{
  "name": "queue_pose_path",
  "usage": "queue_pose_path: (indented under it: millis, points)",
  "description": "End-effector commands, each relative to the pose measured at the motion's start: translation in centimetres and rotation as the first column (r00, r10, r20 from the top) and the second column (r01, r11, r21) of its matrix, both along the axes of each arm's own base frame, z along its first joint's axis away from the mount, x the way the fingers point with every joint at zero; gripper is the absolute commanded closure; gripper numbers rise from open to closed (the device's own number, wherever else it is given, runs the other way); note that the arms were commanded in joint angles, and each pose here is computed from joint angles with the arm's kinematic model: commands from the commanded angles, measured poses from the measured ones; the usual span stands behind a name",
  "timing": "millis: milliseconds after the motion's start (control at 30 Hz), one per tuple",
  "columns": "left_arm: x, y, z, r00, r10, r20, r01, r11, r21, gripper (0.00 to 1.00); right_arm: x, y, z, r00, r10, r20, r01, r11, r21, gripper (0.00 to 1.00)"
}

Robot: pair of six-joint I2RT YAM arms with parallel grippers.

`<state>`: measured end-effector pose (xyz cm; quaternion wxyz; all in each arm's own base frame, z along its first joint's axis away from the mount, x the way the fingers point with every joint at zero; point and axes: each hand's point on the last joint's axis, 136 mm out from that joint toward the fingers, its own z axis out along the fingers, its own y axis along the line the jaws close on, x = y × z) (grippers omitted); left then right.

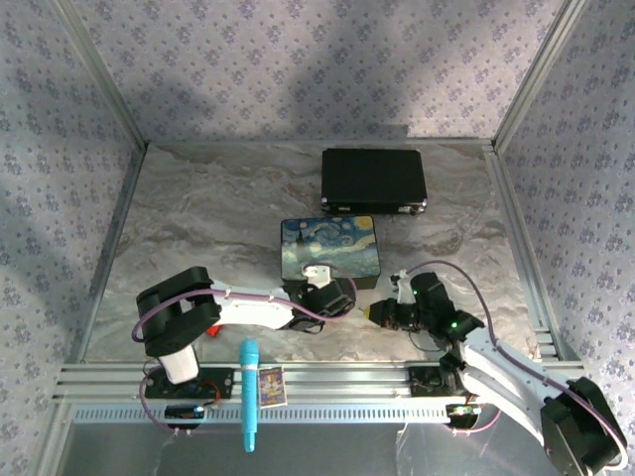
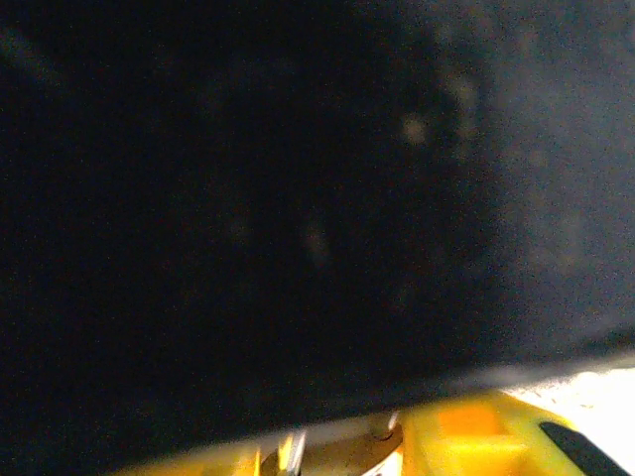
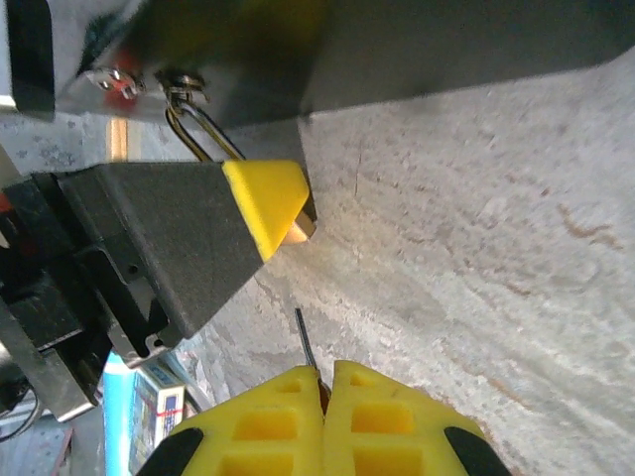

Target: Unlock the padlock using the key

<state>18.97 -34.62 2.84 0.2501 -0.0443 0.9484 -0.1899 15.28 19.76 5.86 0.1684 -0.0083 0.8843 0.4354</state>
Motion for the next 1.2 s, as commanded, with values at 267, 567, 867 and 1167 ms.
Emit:
queue_pose_path:
  millis: [267, 567, 867, 1167]
  points:
    - [-0.5, -1.1, -0.2, 0.991, 0.032, -0.133, -0.053, 0.986, -0.156, 0.9, 0.5, 1.8, -0.8, 0.995, -0.045, -0.089, 0.052, 0.996, 0.078, 1.0]
    - [0.5, -1.3, 2.1, 0.982, 0.074, -0.175, -0.119, 0.957, -0.265, 0.95, 0.8, 1.8, -0.3, 0.984, -0.059, -0.165, 0.086, 0.984, 0.159, 1.0]
    - [0.6, -2.1, 1.8, 0.94, 0.152, -0.306, -0.269, 0.883, -0.386, 0.95, 1.1, 1.4, 0.6, 0.987, -0.062, -0.146, 0.091, 0.976, 0.2, 1.0]
    - [0.8, -1.0, 0.8, 0.918, 0.222, -0.328, -0.337, 0.873, -0.353, 0.97, 1.5, 0.4, -0.6, 0.979, -0.092, -0.182, 0.123, 0.978, 0.168, 1.0]
